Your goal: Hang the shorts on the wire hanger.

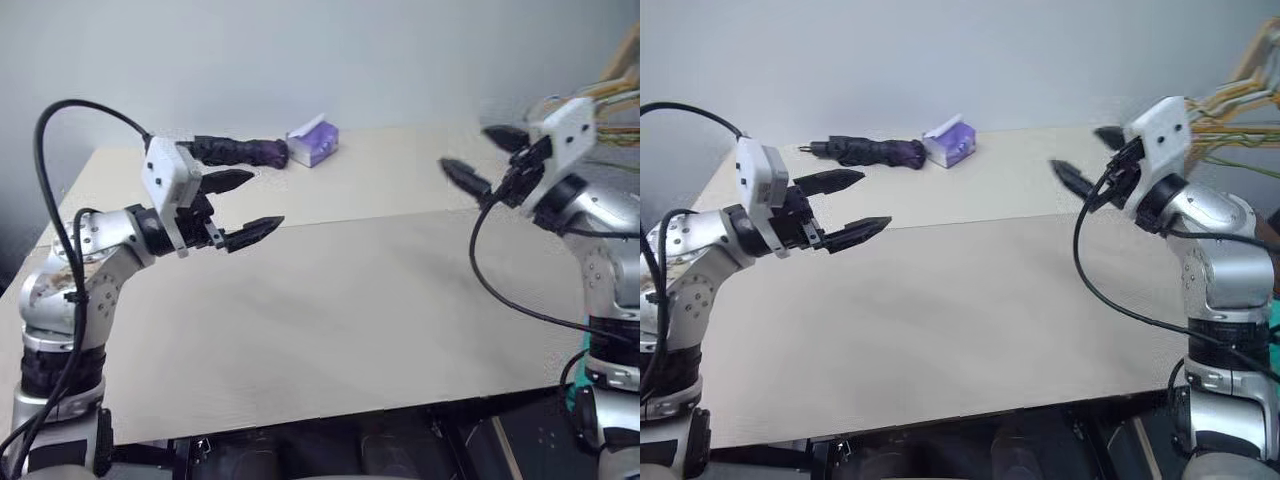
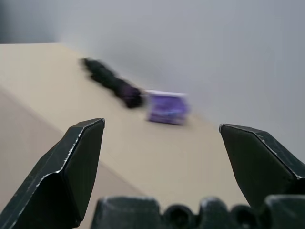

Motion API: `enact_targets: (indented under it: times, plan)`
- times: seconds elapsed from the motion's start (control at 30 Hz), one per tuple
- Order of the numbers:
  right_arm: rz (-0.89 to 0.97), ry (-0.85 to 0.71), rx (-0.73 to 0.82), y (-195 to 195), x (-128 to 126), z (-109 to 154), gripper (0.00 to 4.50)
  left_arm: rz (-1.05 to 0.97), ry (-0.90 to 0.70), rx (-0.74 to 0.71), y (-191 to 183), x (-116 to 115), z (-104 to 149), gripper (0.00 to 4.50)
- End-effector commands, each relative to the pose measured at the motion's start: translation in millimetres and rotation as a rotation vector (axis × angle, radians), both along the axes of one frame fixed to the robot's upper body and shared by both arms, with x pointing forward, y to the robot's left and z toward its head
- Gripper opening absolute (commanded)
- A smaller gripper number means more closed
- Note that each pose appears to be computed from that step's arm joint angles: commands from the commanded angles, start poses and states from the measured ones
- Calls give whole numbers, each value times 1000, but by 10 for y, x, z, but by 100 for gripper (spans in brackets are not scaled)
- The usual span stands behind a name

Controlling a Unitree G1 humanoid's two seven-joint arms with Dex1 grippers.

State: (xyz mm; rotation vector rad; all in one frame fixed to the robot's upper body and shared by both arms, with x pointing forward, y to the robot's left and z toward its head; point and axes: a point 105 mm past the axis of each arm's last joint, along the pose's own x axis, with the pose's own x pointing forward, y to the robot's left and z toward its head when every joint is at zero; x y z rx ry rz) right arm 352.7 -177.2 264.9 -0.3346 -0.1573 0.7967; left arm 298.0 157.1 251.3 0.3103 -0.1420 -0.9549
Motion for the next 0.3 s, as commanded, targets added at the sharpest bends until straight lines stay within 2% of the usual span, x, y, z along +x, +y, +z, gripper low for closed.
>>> enact_targets:
  times: [0.03, 0.13, 0.3]
  plan:
    - [173, 37, -61, 154, -103, 0, 448, -25, -27, 35, 15, -114, 35, 450]
    - [257, 67, -85, 215, -169, -33, 448, -19, -15, 63, 53, -121, -22, 450]
    - [257, 58, -86, 205, -195, -29, 448, -22, -19, 70, 75, -107, -28, 450]
